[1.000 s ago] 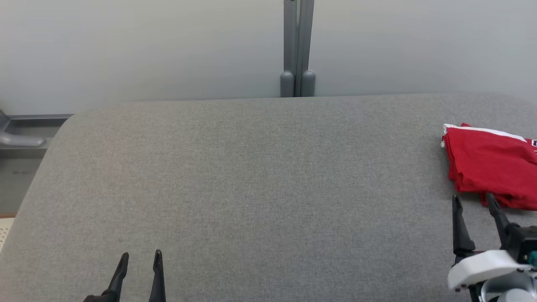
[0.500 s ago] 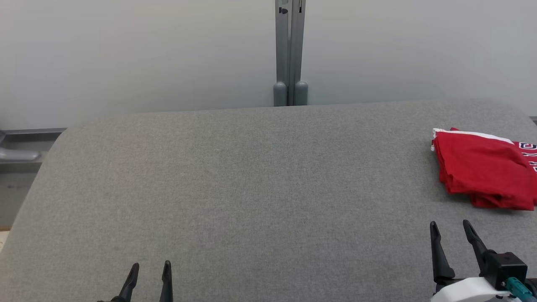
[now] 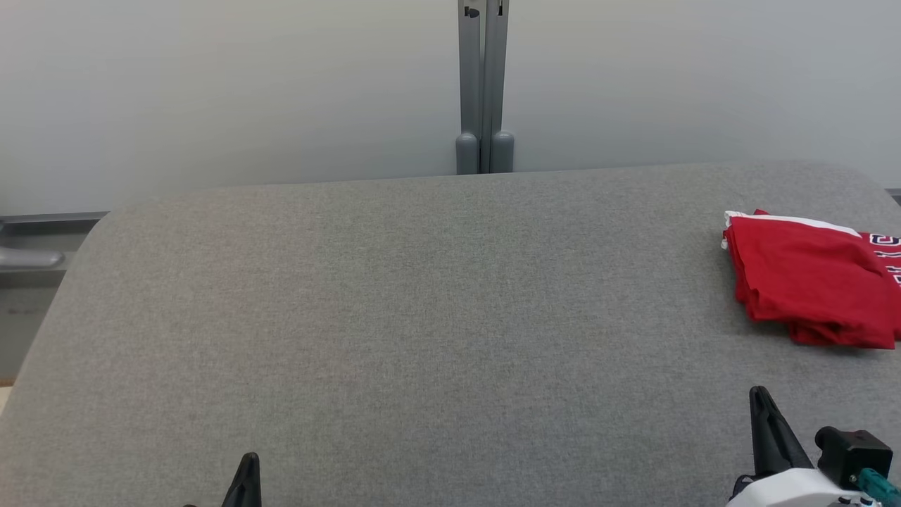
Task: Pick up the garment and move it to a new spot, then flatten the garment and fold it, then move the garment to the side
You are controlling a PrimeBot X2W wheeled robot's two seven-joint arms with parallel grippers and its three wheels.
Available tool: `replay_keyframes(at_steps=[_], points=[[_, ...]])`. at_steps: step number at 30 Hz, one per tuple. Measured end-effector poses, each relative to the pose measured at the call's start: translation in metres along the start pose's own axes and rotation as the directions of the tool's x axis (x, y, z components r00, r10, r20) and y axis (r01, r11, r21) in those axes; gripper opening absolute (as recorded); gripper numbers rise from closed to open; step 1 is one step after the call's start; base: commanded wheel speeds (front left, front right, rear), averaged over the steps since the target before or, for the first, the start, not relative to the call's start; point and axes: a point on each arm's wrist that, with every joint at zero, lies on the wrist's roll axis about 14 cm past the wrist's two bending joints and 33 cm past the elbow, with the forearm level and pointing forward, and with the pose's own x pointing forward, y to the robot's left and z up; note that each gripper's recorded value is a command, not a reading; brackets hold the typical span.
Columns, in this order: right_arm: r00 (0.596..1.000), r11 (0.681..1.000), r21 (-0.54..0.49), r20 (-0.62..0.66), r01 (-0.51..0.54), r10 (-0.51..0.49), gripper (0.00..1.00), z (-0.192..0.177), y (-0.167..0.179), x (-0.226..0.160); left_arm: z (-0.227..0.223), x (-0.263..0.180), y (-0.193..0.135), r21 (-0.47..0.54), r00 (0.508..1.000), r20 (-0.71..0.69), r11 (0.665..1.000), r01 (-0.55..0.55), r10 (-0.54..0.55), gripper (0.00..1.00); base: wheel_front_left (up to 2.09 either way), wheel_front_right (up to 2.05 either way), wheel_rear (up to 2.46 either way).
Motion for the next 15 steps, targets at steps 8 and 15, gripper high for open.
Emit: replay_keyframes(at_steps=[8, 15], points=[[1.000, 0.986, 0.162, -0.003, 0.029, -0.029, 0.00, 0.002, -0.003, 0.004, 0.005, 0.008, 0.005, -0.142, 0.999, 0.000, 0.989, -0.032, 0.032, 0.00, 0.00, 0.00, 0.00], [0.999, 0.957, 0.287, -0.006, 0.046, -0.046, 0.00, 0.003, -0.005, 0.008, 0.010, 0.015, 0.009, -0.253, 0.999, 0.003, 0.966, -0.049, 0.051, 0.00, 0.00, 0.00, 0.00]])
